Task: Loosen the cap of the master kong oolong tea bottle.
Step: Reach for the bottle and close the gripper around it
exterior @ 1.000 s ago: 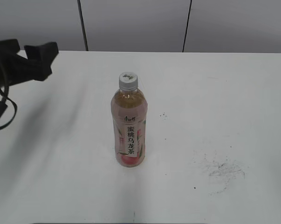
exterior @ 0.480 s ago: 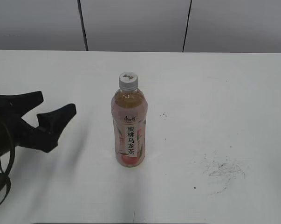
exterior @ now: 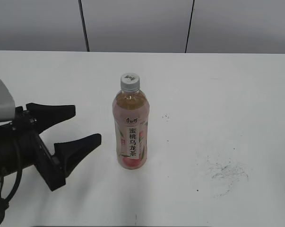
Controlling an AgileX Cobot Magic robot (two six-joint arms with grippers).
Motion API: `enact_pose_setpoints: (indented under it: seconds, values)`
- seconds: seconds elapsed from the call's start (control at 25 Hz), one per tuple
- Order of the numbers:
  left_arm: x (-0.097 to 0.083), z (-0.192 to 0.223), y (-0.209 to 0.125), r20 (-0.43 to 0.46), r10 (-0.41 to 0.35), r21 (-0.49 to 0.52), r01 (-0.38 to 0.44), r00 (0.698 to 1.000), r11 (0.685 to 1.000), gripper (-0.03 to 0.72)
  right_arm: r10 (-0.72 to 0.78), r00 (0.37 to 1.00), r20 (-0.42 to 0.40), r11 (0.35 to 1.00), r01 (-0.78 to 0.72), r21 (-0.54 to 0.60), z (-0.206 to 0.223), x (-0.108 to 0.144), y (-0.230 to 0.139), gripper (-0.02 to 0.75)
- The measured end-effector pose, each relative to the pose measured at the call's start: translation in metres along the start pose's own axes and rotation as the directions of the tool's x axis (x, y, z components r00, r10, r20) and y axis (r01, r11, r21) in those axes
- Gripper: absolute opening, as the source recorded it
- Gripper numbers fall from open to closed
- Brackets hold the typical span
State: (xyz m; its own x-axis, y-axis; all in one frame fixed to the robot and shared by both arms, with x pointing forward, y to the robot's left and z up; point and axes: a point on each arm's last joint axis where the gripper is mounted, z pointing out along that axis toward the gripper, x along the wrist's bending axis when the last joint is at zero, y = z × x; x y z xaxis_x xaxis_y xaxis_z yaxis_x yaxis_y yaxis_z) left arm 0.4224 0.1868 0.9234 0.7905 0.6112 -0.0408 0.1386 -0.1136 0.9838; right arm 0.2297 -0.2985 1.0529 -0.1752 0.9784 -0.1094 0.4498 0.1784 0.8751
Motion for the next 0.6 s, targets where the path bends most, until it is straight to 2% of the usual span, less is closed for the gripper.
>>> enact_pose_setpoints:
  seconds: [0.12, 0.36, 0.6]
  values:
    - [-0.001, 0.008, 0.007, 0.053, 0.034, -0.026, -0.033, 0.998, 0.999, 0.573, 0.000, 1.000, 0.000, 1.000, 0.000, 0.000, 0.000, 0.000, 0.000, 0.575]
    - [0.003, 0.029, 0.029, 0.098, 0.080, -0.106, -0.070, 0.992, 0.992, 0.589, 0.000, 1.000, 0.000, 1.000, 0.000, 0.000, 0.000, 0.000, 0.000, 0.575]
    - [0.008, 0.045, 0.033, 0.147, 0.048, -0.116, -0.031, 0.988, 0.993, 0.589, 0.000, 1.000, 0.000, 1.000, 0.000, 0.000, 0.000, 0.000, 0.000, 0.575]
